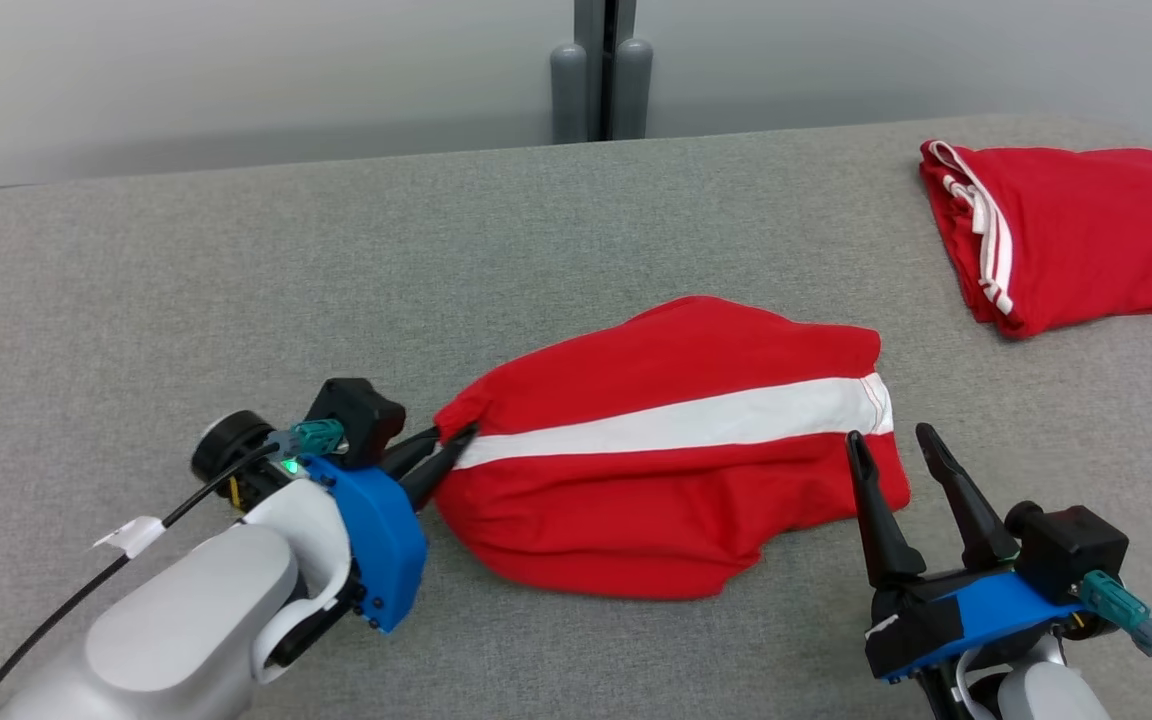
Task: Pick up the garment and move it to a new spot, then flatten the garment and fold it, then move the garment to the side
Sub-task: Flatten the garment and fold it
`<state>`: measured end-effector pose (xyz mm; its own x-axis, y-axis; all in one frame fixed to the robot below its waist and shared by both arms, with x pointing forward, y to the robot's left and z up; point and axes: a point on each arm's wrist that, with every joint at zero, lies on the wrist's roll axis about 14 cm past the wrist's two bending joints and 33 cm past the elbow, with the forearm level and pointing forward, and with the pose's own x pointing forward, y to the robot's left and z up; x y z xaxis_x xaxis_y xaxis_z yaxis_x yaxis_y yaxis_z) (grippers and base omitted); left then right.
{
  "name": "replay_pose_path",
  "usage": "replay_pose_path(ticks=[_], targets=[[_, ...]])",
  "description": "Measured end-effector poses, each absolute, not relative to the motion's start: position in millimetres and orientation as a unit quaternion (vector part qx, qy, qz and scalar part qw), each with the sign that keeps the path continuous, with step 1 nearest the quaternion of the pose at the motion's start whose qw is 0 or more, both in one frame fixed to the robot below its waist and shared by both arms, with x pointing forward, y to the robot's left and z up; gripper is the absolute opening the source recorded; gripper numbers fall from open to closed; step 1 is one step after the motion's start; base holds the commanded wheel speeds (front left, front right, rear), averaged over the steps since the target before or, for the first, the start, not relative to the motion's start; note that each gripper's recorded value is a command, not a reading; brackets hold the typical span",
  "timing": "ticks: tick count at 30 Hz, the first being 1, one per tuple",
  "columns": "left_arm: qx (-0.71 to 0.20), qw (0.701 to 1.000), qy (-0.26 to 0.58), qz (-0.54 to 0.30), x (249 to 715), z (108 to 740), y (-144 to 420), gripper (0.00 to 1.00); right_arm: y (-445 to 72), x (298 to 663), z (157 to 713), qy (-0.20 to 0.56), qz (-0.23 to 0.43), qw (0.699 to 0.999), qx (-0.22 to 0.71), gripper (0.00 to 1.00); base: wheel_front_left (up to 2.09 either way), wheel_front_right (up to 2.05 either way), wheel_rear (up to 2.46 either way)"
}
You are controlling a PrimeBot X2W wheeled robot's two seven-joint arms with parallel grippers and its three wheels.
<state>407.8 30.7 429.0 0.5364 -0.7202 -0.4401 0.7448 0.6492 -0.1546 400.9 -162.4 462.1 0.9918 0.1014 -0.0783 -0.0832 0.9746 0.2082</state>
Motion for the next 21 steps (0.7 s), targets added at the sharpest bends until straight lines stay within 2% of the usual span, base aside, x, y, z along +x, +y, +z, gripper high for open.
replay_pose_path(ticks=[5,10,11,12,17,21], targets=[[0.087,0.900,0.244,-0.350,421,410,82,0.00,-149,408,461,0.045,0.066,0.991,0.106,1.00,0.00,0.00,0.00],[0.094,0.921,0.220,-0.307,434,412,96,0.00,-148,407,461,0.046,0.067,0.991,0.106,1.00,0.00,0.00,0.00],[0.091,0.923,0.217,-0.304,435,412,95,0.44,-149,406,462,0.045,0.065,0.991,0.106,1.00,0.00,0.00,0.00],[0.087,0.926,0.213,-0.299,434,413,94,0.98,-151,406,463,0.044,0.064,0.991,0.105,1.00,0.00,0.00,0.00],[0.051,0.940,0.202,-0.269,422,410,95,1.00,-159,400,472,0.033,0.053,0.993,0.101,1.00,0.00,0.00,0.00],[-0.006,0.962,0.177,-0.209,411,417,106,1.00,-165,392,479,0.027,0.046,0.994,0.098,1.00,0.00,0.00,0.00]])
